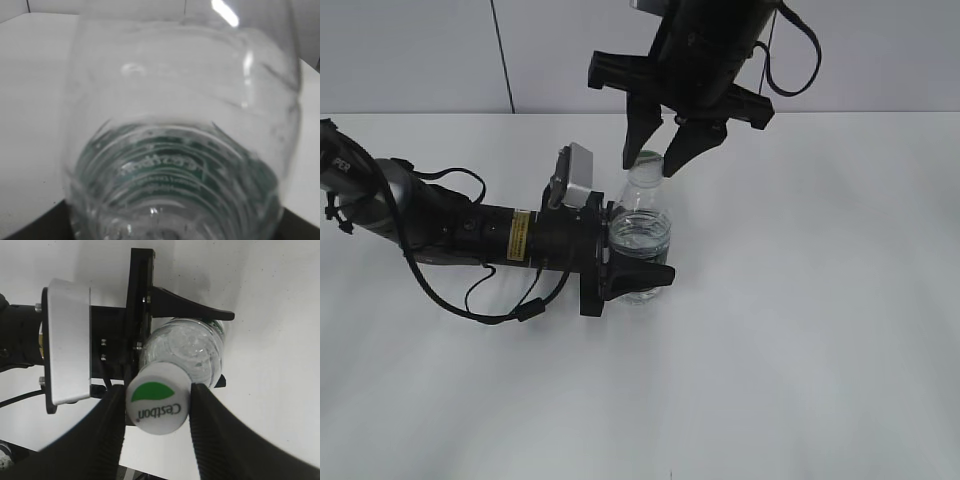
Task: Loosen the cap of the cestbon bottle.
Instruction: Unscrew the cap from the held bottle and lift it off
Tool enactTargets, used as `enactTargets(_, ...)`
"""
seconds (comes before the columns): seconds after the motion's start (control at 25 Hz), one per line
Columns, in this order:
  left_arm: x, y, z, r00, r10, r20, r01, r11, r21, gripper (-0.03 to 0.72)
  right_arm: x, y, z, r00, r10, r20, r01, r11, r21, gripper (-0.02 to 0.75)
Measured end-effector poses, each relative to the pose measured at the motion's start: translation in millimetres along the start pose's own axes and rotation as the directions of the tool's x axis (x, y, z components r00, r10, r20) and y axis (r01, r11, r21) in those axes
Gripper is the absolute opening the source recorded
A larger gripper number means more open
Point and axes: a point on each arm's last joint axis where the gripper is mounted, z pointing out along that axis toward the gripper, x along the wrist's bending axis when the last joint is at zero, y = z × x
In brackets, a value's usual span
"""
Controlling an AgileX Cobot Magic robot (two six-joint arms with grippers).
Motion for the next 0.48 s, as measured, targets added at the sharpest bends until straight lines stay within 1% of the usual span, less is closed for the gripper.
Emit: enactTargets(0.48, 0.0, -0.1, 0.0, 1.000, 0.002, 0.000, -0.002, 1.000, 0.001, 0.412, 1.1, -0.5, 1.7, 0.999, -0.035, -0.005, 0.036, 0.999, 0.021, 0.293)
